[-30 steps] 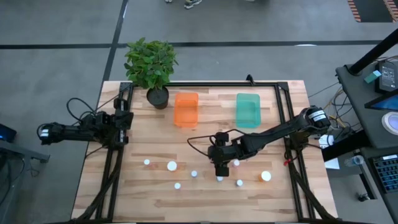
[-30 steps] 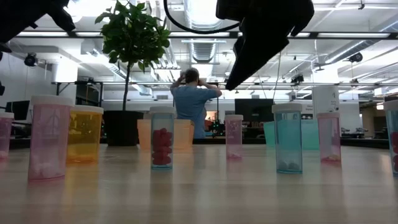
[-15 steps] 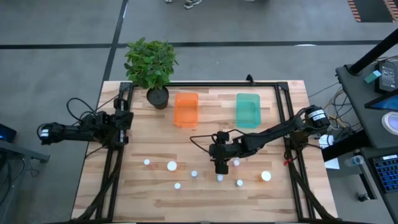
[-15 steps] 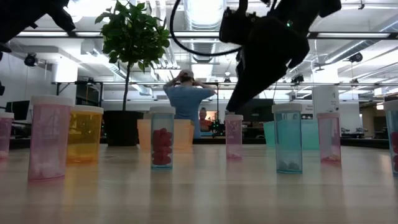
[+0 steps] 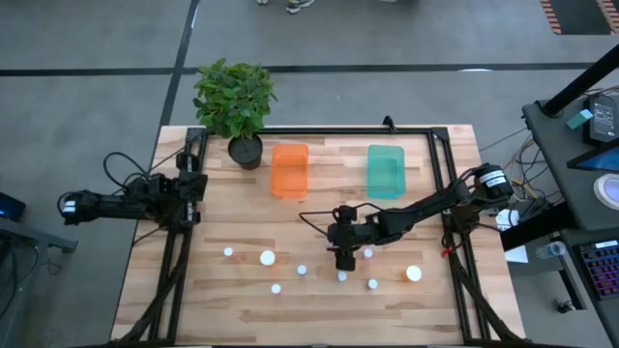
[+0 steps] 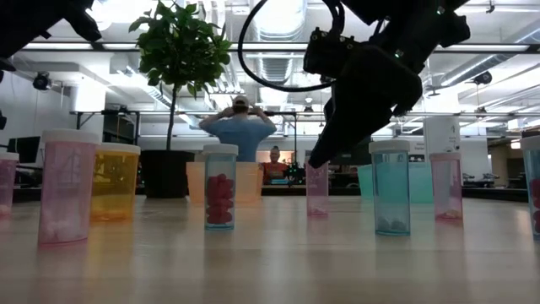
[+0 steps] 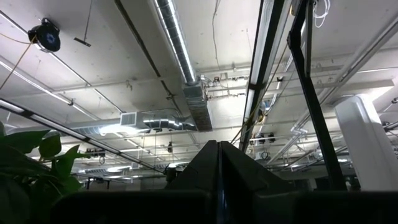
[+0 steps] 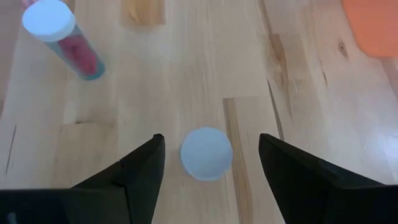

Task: Pick and place medicine bottles into bin by pill shape (circle, oval)
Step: Put the top right pink tablet bottle into the green bin

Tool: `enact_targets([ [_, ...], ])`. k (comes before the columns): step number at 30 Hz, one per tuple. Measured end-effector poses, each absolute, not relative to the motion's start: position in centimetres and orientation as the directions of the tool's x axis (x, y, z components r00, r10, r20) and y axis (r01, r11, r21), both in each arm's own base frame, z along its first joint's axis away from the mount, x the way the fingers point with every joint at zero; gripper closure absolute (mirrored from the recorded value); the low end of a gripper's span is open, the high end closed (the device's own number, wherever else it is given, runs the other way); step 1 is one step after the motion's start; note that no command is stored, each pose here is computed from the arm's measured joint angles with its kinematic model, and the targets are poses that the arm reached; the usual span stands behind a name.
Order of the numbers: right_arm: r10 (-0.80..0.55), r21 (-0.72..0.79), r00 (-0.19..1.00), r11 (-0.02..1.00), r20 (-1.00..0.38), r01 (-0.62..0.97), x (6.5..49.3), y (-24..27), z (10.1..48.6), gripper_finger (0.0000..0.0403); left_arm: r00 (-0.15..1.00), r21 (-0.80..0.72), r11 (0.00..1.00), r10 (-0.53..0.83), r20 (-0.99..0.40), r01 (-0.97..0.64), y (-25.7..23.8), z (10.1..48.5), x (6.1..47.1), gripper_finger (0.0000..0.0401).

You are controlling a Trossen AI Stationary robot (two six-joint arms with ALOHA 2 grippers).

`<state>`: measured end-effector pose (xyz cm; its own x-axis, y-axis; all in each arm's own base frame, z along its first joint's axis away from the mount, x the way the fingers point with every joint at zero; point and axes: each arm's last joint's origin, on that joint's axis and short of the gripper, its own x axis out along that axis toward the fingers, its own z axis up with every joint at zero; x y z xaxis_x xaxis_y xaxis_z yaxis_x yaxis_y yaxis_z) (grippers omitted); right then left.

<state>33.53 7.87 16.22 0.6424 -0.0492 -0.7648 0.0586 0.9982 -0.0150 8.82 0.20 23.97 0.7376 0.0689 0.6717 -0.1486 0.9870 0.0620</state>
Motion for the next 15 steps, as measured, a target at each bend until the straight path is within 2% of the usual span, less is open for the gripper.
enact_targets([
  [15,-0.047,0.014,0.653,0.996,-0.756,0.089,33.04,7.53,15.21,0.0157,0.738,0.062,0.987,0.069,0.672,-0.149,0.20,23.97,8.82,0.0401],
])
